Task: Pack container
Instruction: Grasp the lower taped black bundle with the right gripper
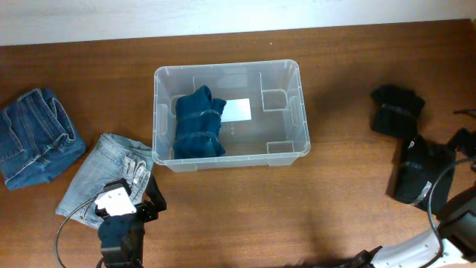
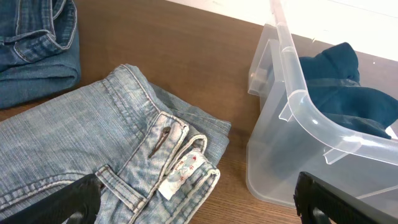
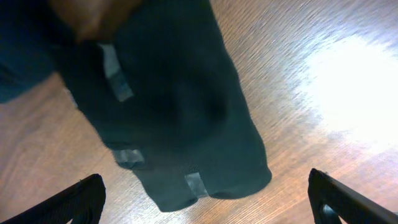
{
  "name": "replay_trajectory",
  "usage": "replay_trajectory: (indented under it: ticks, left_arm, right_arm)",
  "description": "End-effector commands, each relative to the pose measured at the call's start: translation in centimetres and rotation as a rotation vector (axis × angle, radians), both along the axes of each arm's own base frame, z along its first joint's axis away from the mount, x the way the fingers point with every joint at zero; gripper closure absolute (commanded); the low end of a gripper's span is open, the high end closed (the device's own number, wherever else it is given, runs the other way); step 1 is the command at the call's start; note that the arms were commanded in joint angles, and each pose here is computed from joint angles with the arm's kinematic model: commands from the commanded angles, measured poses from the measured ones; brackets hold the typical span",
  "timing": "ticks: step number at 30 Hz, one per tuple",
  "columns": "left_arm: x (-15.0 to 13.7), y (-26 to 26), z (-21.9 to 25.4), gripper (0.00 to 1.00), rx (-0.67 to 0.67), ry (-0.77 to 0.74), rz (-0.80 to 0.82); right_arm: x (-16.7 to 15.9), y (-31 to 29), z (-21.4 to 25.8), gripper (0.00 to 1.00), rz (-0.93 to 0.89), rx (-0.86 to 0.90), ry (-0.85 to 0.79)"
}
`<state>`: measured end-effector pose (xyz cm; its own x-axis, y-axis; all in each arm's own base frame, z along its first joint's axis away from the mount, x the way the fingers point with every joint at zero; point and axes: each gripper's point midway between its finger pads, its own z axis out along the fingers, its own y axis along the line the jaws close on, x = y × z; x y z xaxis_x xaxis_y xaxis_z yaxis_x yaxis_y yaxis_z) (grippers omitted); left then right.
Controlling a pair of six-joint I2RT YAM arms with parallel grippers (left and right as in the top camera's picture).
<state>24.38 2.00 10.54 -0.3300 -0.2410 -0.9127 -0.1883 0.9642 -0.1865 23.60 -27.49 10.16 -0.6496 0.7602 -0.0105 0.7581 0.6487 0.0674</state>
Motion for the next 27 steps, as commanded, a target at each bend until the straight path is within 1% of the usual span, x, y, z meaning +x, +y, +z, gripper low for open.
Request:
replay_trajectory:
  ticks: [1, 6, 12, 15, 21, 23, 27]
  left_arm:
    - [0.0, -0.2, -0.4, 0.01, -0.008, 0.003, -0.012]
    - [0.0, -0.2, -0.4, 0.01, -0.008, 0.002, -0.012]
    - [0.0, -0.2, -0.4, 0.00, -0.008, 0.003, -0.012]
    - [0.0, -0.2, -0.4, 0.01, -0.008, 0.002, -0.012]
    - [0.0, -0.2, -0.4, 0.01, -0.008, 0.002, -0.012]
    - [0.0, -0.2, -0.4, 0.01, -0.008, 0.003, -0.012]
    - [0.0, -0.2, -0.4, 0.00, -0.008, 0.002, -0.012]
  right_arm:
    - [-0.5, 0.0, -2.0, 0.04, 0.013, 0.030, 0.038]
    - [-0.2, 0.6, -4.2, 0.01, 0.006, 0.072, 0.009]
    - [0.9, 2.1, -6.7, 0.01, -0.020, 0.161, -0.122]
    - [2.2, 4.0, -6.8, 0.01, 0.024, 0.250, -0.227]
    - [3.4, 6.9, -5.4, 0.01, 0.000, 0.412, -0.327]
    - [3.2, 7.3, -5.3, 0.01, -0.005, 0.431, -0.318]
    - [1.7, 6.7, -6.1, 0.00, 0.003, 0.377, -0.224]
